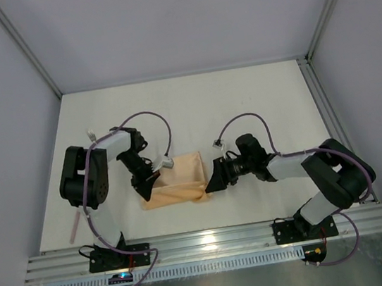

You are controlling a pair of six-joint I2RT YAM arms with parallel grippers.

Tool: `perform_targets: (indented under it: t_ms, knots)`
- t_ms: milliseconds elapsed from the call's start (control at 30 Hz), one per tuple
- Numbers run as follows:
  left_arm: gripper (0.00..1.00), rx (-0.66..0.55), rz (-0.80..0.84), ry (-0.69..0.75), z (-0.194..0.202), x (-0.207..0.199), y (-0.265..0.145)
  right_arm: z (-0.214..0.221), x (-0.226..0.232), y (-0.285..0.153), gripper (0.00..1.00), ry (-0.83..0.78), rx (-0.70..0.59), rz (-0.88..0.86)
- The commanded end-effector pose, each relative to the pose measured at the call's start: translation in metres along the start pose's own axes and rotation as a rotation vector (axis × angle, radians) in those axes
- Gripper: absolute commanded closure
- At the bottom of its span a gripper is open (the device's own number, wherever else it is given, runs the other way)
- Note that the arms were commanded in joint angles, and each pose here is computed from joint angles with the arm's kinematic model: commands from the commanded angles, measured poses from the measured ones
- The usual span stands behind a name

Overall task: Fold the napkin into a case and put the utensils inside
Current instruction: Fold the lower triangle-folded napkin at the center of the board.

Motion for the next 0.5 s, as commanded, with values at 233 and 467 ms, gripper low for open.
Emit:
perform_targets:
  t_ms: [233,467]
  knots:
    - [1.0,-0.034,0.009,0.004,-0.003,0.005,-0.007,0.001,0.037,0.008,0.32,-0.244,0.002,-0.123]
    - [1.0,-0.04,0.018,-0.007,0.0,0.005,-0.008,0.005,0.027,0.025,0.32,-0.238,0.015,-0.076]
Point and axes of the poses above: each gripper's point midway between its finger pads, its own y axis out along the fingers, its own x axis along the line the jaws close on, z = x × y, the point moved 2 cm from there along -y, back along the fingers, and after that the axes turned 12 degrees about y, right-handed, at the moved point
